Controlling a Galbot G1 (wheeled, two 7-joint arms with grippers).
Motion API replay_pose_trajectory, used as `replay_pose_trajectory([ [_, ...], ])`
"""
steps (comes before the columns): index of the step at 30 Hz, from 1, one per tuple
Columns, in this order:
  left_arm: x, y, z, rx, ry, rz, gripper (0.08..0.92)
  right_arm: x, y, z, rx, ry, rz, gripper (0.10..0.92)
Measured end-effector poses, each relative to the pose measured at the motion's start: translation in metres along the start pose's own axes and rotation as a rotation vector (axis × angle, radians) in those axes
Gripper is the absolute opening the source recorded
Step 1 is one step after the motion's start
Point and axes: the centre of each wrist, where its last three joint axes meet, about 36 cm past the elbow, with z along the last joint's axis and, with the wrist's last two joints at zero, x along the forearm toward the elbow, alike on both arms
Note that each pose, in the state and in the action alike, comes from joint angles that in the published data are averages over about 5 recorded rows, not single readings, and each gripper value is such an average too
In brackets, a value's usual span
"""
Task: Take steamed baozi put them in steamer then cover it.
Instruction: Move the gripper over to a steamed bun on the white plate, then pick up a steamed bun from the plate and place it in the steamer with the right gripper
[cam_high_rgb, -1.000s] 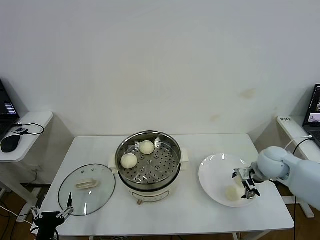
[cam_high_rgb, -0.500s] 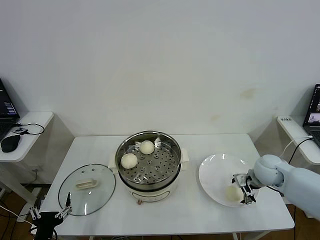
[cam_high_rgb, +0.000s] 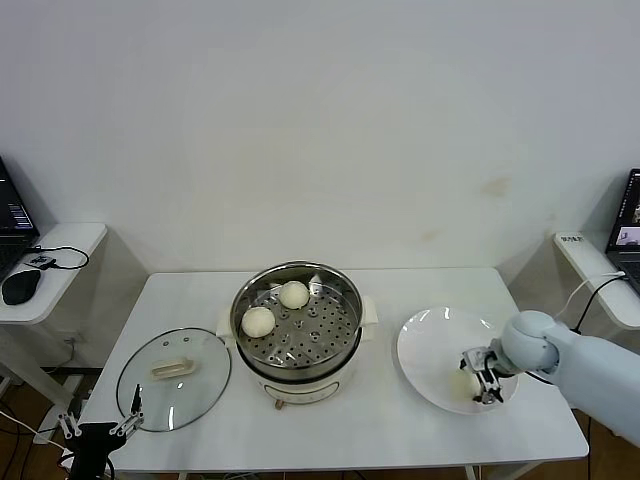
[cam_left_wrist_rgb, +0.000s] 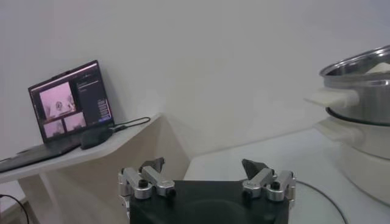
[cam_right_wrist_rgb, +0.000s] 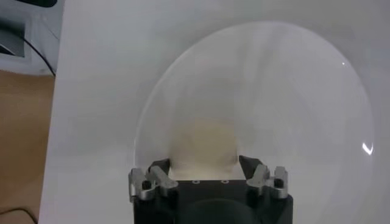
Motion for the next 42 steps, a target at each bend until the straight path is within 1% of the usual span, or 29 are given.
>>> replay_pose_trajectory([
  [6,0.000,-0.001,-0.002,0.003,-0.004,0.002,0.823,0.006,-0.006,0.005,-0.021,-0.005,-0.001,0.604],
  [13,-0.002,-0.001,-0.003,0.002,-0.011,0.002,0.823,0.027,-0.021,0.016,-0.062,-0.021,0.023,0.594],
  [19,-0.003,0.000,-0.004,-0.001,-0.014,0.006,0.823,0.059,-0.038,0.026,-0.097,-0.047,0.063,0.597],
  [26,-0.005,-0.002,-0.006,0.005,-0.024,0.012,0.823,0.108,-0.067,0.024,-0.100,-0.082,0.127,0.602],
  [33,-0.006,-0.004,-0.009,0.012,-0.032,0.013,0.823,0.154,-0.105,-0.010,-0.049,-0.136,0.203,0.602],
  [39,-0.004,-0.004,-0.010,0.017,-0.032,0.005,0.823,0.188,-0.138,-0.068,0.057,-0.201,0.256,0.603],
  [42,-0.003,-0.003,-0.010,0.017,-0.029,-0.001,0.823,0.198,-0.151,-0.099,0.120,-0.234,0.268,0.605],
])
